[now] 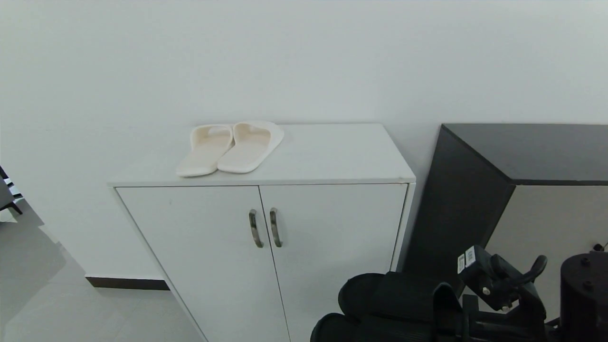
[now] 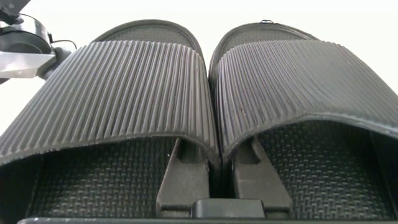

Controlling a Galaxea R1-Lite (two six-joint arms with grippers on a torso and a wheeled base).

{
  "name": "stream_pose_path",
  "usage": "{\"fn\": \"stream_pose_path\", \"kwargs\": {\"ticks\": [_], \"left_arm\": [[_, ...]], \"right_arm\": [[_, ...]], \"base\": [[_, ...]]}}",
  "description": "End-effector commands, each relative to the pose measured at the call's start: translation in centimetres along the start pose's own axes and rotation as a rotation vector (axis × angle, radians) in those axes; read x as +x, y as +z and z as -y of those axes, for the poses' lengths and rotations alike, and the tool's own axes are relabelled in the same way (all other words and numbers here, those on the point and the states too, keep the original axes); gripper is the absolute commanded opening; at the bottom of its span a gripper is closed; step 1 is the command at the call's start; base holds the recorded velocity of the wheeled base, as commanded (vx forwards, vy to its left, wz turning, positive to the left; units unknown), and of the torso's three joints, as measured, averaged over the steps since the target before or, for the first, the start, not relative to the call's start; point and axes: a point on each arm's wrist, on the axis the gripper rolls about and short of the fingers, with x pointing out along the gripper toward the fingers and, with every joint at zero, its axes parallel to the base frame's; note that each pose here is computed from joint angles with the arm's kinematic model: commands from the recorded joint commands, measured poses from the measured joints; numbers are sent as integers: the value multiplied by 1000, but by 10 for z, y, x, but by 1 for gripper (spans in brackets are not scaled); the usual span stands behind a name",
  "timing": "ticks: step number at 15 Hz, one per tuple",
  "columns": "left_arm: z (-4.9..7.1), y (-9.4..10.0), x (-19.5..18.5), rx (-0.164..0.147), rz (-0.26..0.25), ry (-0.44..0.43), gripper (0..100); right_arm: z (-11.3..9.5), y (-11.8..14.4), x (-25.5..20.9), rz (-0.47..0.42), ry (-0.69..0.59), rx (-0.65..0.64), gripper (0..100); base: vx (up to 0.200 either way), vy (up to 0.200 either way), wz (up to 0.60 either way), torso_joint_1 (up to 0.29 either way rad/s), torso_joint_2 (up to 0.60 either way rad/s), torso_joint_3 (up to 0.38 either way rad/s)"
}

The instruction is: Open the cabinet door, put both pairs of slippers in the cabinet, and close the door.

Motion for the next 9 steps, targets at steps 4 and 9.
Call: {"fn": "stream_pose_path", "kwargs": {"ticks": [4, 9], "left_arm": [[0, 3, 0, -6, 10, 0, 100], [-1, 95, 41, -135, -134, -323, 100]], "right_arm": [[-2, 0, 0, -2, 9, -8, 0], [-2, -1, -2, 5, 11, -10, 0]], "base": [[0, 0, 0, -206, 493, 285], [0, 0, 0, -185, 482, 287]]}}
